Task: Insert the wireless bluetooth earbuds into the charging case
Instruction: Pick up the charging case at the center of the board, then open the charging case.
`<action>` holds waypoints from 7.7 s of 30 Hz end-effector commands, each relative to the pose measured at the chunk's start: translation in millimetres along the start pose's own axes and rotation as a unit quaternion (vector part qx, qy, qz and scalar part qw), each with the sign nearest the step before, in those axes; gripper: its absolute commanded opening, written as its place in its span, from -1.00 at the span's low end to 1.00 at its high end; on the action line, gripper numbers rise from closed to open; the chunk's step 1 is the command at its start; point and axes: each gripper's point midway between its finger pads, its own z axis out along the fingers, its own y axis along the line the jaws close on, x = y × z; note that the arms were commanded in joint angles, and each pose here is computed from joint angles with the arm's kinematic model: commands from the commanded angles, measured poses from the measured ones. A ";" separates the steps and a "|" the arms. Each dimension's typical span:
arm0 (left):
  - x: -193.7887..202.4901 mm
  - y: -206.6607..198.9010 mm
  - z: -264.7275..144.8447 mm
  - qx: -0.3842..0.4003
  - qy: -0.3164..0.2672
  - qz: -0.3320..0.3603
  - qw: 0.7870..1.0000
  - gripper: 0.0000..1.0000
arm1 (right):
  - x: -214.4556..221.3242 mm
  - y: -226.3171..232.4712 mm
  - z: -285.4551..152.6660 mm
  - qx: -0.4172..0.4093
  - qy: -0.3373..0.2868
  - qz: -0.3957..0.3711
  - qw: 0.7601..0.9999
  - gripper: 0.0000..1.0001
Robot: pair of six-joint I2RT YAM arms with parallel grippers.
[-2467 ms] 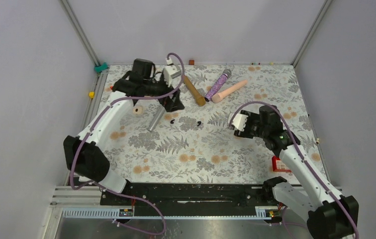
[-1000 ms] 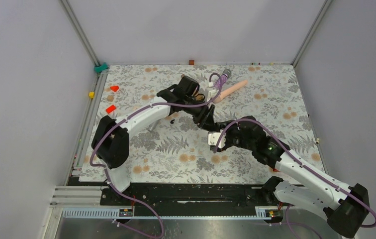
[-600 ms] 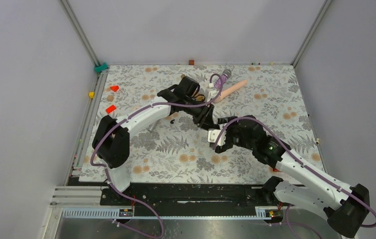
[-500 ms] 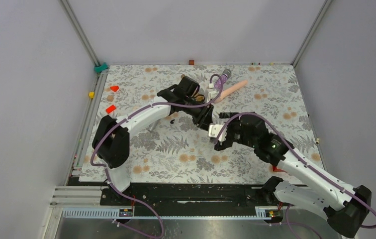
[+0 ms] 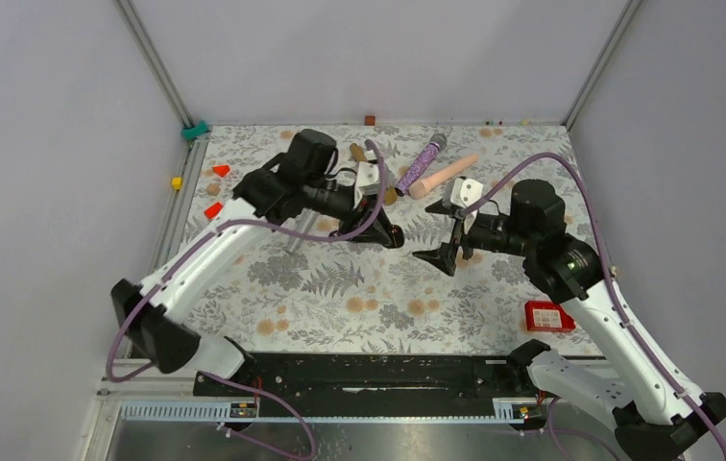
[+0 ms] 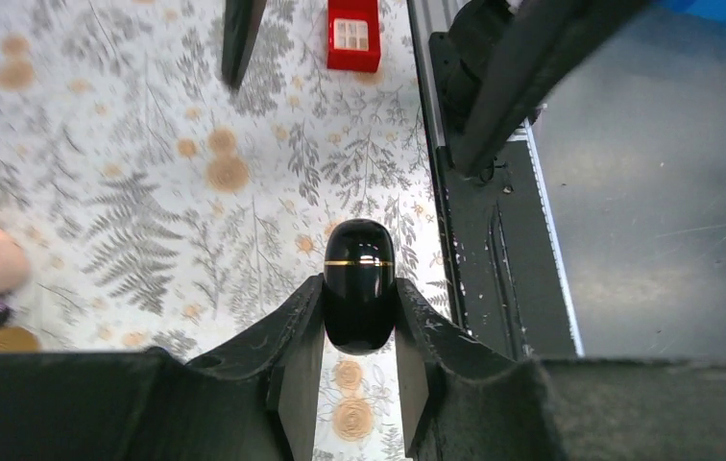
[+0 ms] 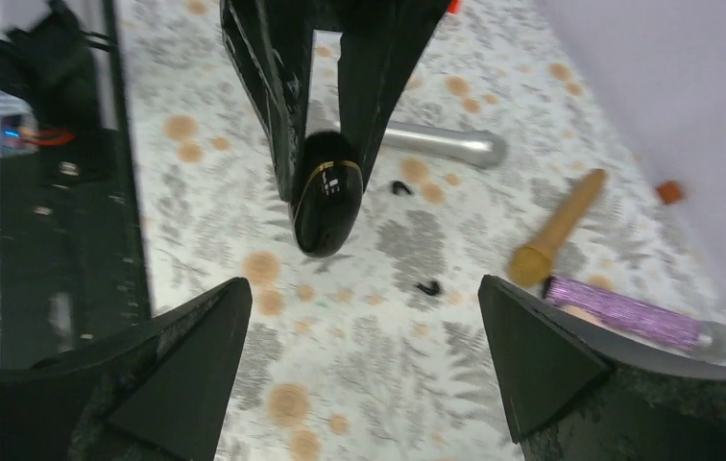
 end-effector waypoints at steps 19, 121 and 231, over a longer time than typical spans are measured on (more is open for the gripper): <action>-19.4 -16.1 14.5 0.040 -0.158 -0.052 0.985 -0.58 | 1.1 43.6 23.1 -0.132 -0.094 0.114 0.980 0.64; 7.3 -43.9 17.7 0.084 -0.091 -0.033 0.992 0.30 | -9.9 38.9 25.1 -0.171 -0.108 0.131 0.970 -0.71; 6.8 -30.5 -60.9 -0.009 -0.096 0.074 0.993 -1.00 | 4.1 -42.8 38.2 0.029 0.003 0.147 0.989 0.80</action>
